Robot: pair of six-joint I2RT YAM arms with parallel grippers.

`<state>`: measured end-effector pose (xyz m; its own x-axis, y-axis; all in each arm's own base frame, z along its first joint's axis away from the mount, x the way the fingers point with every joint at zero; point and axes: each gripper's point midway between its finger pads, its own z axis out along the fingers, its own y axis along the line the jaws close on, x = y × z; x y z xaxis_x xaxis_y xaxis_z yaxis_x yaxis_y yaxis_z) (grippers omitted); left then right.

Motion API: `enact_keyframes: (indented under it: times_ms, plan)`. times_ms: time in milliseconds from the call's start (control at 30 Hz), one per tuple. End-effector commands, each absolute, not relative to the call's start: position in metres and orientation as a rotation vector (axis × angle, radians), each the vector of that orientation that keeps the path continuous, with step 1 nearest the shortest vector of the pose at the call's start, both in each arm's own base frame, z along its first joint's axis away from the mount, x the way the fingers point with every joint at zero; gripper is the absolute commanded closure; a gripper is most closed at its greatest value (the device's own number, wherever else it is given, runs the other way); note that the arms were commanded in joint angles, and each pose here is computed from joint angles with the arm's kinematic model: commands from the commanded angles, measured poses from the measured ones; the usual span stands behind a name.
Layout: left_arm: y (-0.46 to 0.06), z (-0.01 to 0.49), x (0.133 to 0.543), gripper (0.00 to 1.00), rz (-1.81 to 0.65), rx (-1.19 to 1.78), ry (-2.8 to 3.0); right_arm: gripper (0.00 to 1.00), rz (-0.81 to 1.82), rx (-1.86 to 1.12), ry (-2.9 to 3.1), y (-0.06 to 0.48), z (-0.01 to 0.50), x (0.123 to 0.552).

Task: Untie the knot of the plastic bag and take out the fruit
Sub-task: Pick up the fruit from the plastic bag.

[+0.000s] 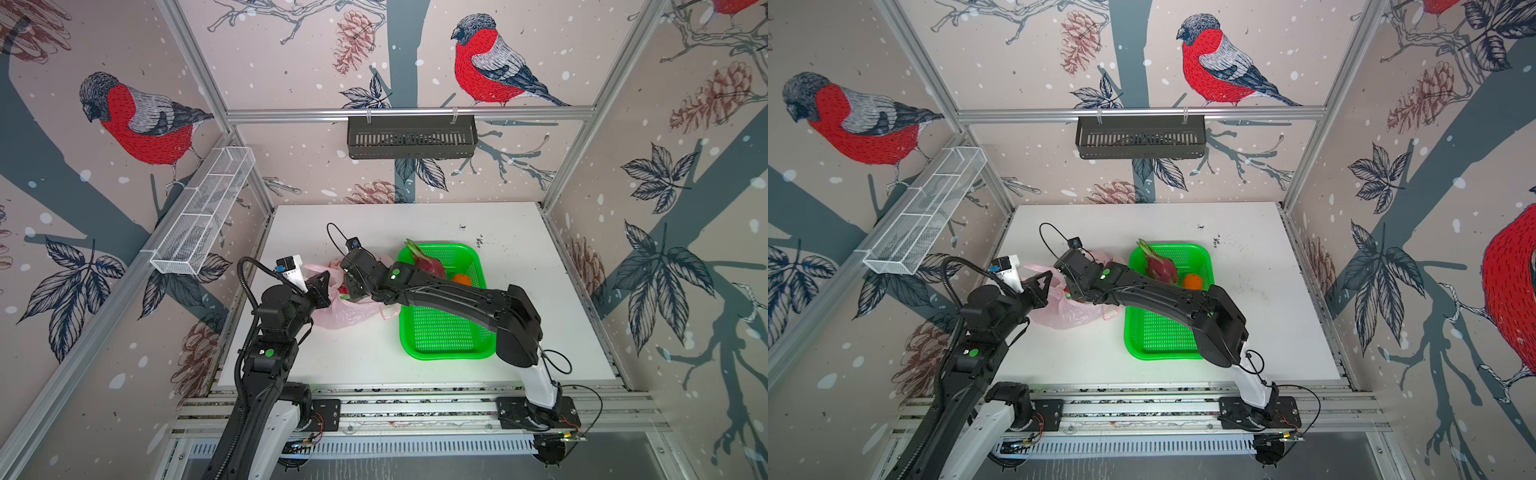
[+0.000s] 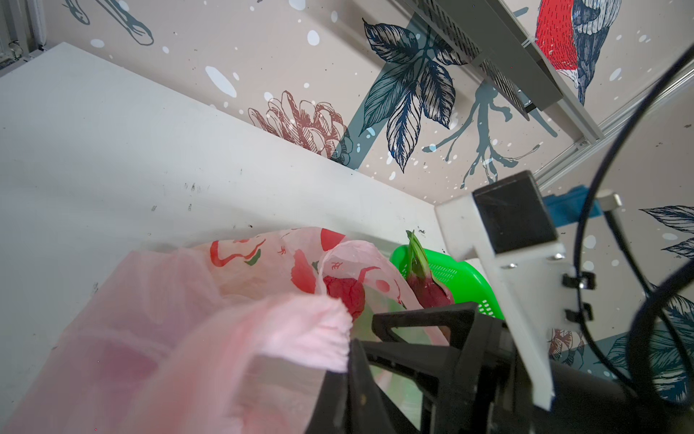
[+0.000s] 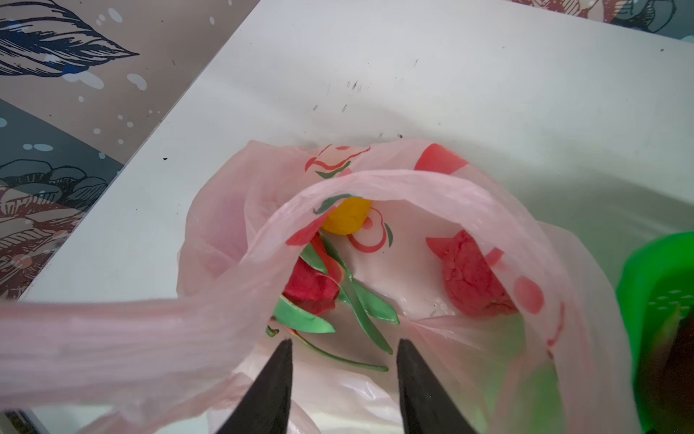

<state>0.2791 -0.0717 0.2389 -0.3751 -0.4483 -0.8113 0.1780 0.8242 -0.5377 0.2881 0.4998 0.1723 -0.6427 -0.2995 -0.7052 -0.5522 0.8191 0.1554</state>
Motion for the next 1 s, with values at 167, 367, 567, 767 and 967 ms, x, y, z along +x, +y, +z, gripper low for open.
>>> enact_keyframes:
  times_ms: [167,367,567,767,967]
  plan:
    - [-0.071,0.246,0.277,1.0,-0.688,-0.213,1.805,0.54,0.439,-0.595,2.378,0.494,0.145,0.305]
    - [-0.072,0.242,0.275,1.0,-0.707,-0.226,1.809,0.53,0.337,-0.548,2.406,0.476,0.126,0.332]
    - [-0.071,0.236,0.274,1.0,-0.702,-0.232,1.825,0.51,0.249,-0.522,2.406,0.463,0.112,0.349]
    - [-0.073,0.234,0.274,1.0,-0.705,-0.225,1.836,0.46,0.185,-0.502,2.394,0.458,0.111,0.357]
    - [-0.074,0.233,0.274,0.99,-0.711,-0.222,1.838,0.38,0.149,-0.487,2.392,0.455,0.107,0.362]
